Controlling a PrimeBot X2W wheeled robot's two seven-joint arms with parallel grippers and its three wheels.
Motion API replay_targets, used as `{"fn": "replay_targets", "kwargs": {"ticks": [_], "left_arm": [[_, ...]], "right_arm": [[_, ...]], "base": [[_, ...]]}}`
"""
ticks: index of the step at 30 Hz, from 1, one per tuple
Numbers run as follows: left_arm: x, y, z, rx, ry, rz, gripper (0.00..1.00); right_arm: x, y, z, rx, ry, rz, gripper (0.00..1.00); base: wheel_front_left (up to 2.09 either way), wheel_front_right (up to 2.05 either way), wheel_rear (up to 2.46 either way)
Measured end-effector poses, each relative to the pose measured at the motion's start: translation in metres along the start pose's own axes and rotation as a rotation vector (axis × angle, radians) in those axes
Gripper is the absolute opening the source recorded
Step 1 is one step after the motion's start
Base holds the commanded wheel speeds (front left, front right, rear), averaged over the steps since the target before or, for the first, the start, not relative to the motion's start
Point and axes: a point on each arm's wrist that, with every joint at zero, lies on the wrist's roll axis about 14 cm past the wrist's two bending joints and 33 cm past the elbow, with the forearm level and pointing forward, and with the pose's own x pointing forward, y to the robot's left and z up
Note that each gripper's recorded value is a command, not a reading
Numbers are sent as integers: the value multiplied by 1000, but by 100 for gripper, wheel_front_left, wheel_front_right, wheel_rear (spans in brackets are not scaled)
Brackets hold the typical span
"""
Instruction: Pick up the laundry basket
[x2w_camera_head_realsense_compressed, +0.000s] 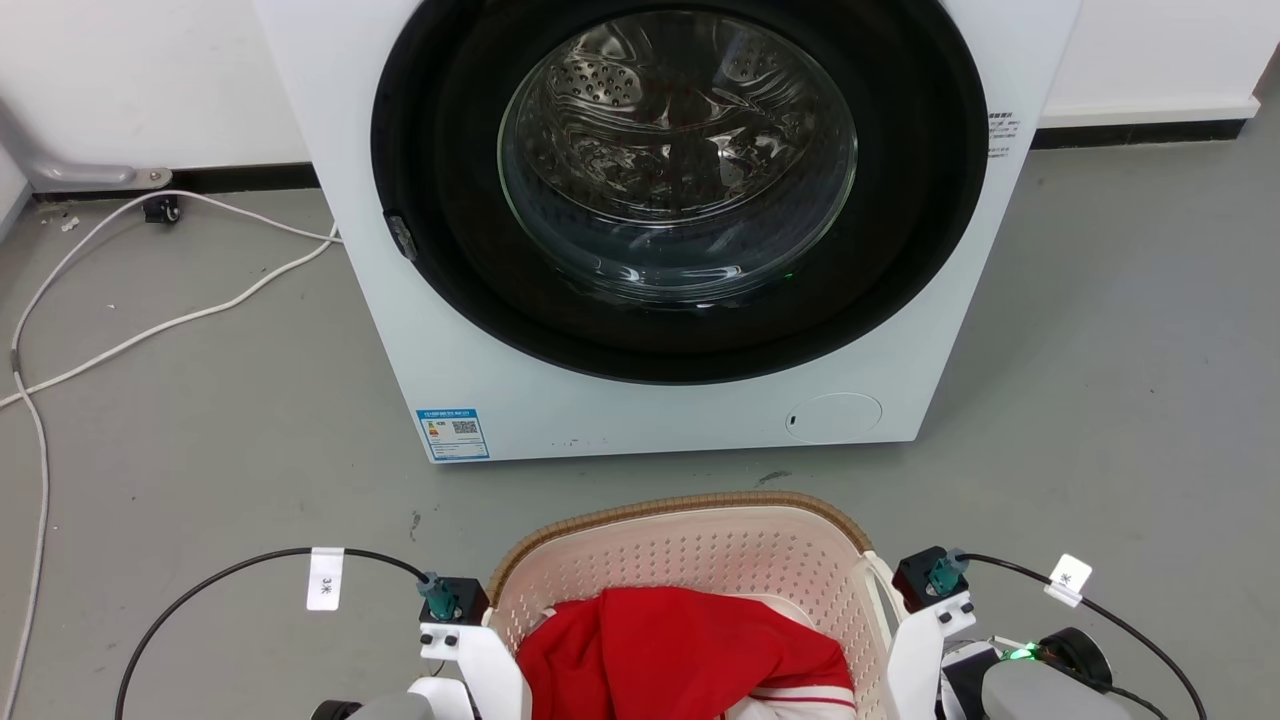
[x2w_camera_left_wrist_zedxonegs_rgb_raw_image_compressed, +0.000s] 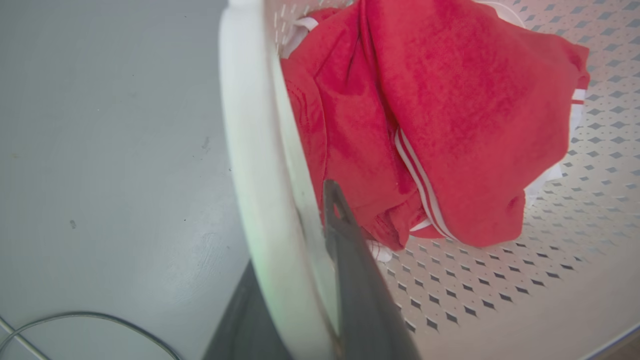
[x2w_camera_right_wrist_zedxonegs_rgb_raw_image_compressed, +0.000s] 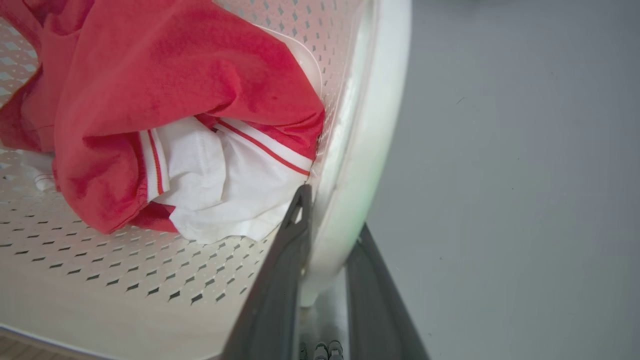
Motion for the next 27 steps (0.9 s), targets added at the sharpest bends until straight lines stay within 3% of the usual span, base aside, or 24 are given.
{"fn": "replay_targets", "kwargs": {"ticks": [27], "left_arm": [[2, 0, -1, -1, 3, -2, 0]], "right_arm": [[1, -1, -1, 4, 0, 2, 0]], "base": [[0, 0, 0]]}}
